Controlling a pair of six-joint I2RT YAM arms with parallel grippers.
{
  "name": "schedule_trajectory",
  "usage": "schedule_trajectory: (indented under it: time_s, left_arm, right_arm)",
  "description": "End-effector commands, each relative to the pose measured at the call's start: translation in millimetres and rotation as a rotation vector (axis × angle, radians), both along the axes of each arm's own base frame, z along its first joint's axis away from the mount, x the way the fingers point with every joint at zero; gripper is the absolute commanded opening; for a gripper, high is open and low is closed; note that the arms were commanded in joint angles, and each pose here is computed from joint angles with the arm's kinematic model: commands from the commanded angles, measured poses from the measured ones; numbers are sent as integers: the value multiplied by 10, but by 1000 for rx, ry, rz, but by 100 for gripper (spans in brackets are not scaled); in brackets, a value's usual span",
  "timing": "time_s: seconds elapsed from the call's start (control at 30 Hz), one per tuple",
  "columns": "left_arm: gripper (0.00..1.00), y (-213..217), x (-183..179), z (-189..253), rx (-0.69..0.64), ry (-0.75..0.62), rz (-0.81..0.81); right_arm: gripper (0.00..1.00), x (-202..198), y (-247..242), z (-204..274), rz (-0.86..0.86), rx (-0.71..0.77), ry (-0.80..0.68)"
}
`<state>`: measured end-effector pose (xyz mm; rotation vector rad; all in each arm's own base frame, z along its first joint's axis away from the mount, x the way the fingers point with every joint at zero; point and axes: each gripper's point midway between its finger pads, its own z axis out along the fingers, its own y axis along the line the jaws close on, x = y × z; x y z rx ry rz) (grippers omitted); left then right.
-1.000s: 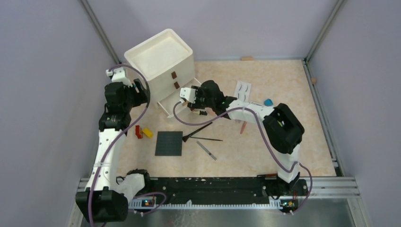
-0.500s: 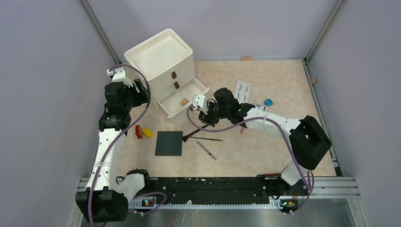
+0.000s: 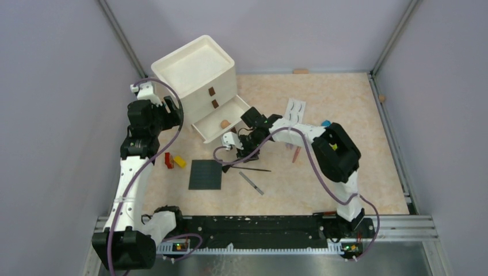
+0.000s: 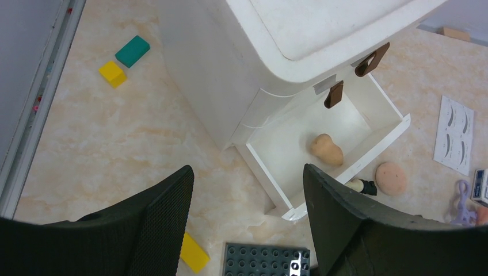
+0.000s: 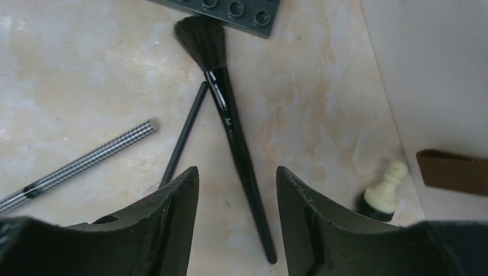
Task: Organize the makeup
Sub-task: Pick up the makeup brush from the center of the board.
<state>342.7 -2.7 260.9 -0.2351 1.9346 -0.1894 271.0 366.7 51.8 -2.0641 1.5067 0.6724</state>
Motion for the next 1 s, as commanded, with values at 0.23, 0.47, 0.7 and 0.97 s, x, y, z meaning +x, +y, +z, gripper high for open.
schedule_trajectory:
  time_s: [0.23, 0.47, 0.7, 0.97]
  left_arm:
    - [75, 29, 44, 89, 6, -43, 8]
    - [75, 21, 54, 78, 4, -39, 3]
    - [75, 10, 56, 80, 1, -40, -2]
    - [75, 13, 54, 85, 1, -41, -1]
  right_arm:
    - [48, 100, 114, -282, 129, -70, 47]
    - [27, 39, 53, -393, 121, -89, 76]
    - [8, 56, 53, -340, 118, -72, 46]
    - [0, 174, 201, 286, 123, 108, -100]
